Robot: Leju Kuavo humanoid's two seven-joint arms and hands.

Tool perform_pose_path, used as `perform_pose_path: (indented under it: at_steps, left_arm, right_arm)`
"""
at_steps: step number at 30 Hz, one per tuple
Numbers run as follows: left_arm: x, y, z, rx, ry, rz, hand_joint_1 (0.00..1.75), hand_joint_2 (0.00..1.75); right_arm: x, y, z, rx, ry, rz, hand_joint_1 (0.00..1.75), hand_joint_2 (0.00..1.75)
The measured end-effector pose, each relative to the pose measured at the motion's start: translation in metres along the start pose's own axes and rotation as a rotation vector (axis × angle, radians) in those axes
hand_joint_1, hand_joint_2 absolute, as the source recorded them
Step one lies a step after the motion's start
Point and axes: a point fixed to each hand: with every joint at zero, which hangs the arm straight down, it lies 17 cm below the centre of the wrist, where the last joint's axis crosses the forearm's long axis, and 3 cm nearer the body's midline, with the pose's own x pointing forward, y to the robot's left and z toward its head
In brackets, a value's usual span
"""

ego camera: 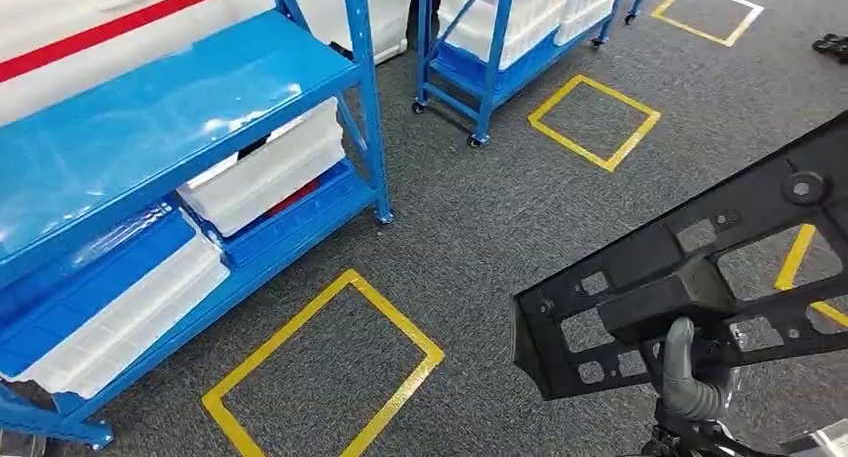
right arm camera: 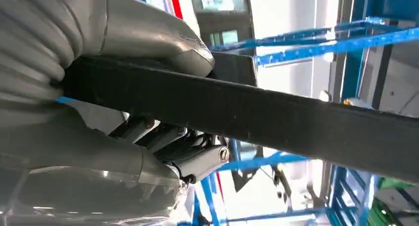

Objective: Take the parts from the cabinet and place them on the table.

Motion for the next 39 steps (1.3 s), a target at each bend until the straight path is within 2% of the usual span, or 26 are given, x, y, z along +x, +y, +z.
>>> perform_pose_path:
  at_steps: [24,29,39]
  left_arm:
    - [0.004,-0.003,0.000,-0.015,-0.017,-0.003,0.00,0.00]
    - [0.003,0.002,0.000,0.009,-0.023,-0.002,0.00,0.00]
    - [0.003,0.000,0.001,0.011,-0.028,-0.005,0.00,0.00]
  right_arm:
    - [-0.011,0.013,-0.003,0.032,0.025,0.100,1.75,1.75]
    - [-0.024,0.024,0.002,0.063,0.055,0.102,1.75,1.75]
    - [-0.026,0.034,-0.005,0.085,0.042,0.088,1.75,1.75]
